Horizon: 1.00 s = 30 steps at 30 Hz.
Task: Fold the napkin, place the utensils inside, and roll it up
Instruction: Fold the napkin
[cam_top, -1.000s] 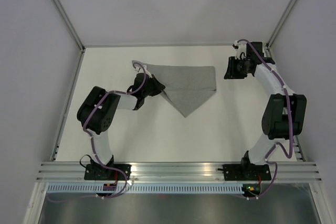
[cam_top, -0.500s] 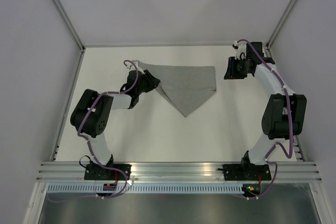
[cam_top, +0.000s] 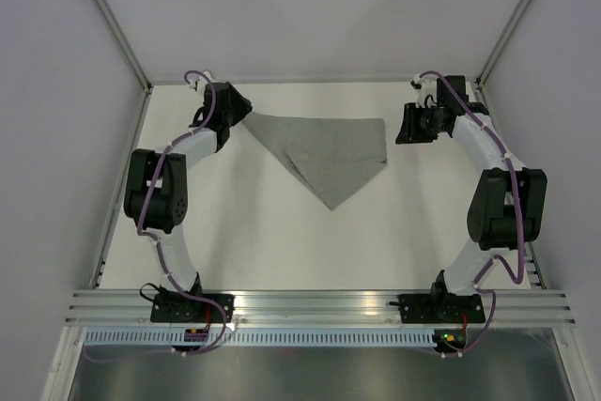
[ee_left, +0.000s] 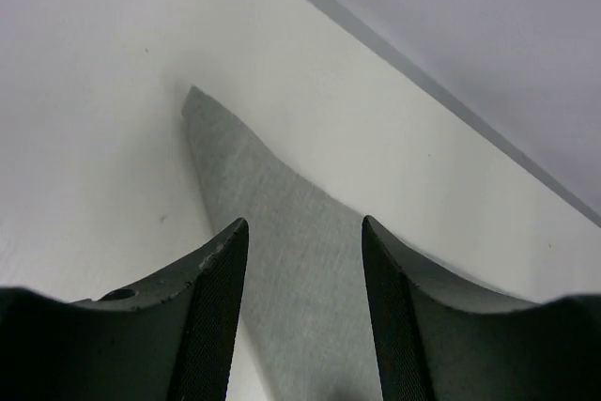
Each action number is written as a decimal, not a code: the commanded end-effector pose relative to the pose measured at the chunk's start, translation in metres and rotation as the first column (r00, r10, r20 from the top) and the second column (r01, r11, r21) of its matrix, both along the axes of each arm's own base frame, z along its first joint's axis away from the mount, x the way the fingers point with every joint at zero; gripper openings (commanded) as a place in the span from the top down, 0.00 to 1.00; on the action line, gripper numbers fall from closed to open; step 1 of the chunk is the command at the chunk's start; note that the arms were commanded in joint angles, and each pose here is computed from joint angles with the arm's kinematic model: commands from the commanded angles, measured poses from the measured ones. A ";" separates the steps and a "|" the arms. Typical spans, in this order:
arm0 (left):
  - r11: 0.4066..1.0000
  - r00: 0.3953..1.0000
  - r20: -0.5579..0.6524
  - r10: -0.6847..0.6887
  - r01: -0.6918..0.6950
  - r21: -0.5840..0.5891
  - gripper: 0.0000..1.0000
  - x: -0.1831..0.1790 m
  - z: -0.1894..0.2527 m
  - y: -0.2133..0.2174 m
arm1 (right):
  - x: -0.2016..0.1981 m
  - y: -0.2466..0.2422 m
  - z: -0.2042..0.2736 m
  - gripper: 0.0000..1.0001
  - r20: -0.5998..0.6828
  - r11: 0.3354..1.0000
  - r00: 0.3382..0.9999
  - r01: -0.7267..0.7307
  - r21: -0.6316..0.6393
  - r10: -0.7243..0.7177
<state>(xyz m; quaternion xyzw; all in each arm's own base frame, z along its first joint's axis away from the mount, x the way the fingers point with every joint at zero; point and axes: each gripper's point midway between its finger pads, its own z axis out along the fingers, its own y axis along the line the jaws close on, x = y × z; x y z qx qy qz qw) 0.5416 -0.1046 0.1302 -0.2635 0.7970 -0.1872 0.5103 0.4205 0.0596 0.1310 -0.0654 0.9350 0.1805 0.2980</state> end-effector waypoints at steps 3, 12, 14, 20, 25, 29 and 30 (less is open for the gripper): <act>0.996 0.982 -0.176 0.074 -0.062 0.069 0.43 0.019 -0.046 0.030 | 0.001 0.011 0.016 0.62 0.023 0.999 0.999 -0.035 0.033 0.034; 0.997 0.967 -0.244 0.075 -0.067 0.039 0.42 0.041 -0.073 0.035 | 0.003 0.010 0.015 0.62 0.025 0.999 0.999 -0.036 0.027 0.035; 0.998 0.970 -0.235 0.066 -0.061 0.028 0.42 0.047 -0.069 0.032 | 0.001 0.013 0.013 0.62 0.019 0.999 0.999 -0.043 0.026 0.042; 0.998 0.967 -0.249 0.055 -0.058 -0.006 0.43 0.054 -0.077 0.026 | 0.000 0.022 0.011 0.62 0.015 0.998 0.998 -0.065 0.023 0.065; 0.998 0.962 -0.266 0.054 -0.061 -0.018 0.47 0.054 -0.086 0.024 | 0.000 0.023 0.012 0.62 0.019 0.998 0.998 -0.068 0.019 0.068; 0.998 0.958 -0.282 0.048 -0.060 -0.032 0.51 0.054 -0.096 0.021 | 0.001 0.024 0.011 0.62 0.019 0.997 0.997 -0.071 0.016 0.071; 0.997 0.958 -0.283 0.047 -0.060 -0.037 0.51 0.054 -0.097 0.021 | 0.000 0.025 0.011 0.62 0.021 0.997 0.997 -0.073 0.016 0.073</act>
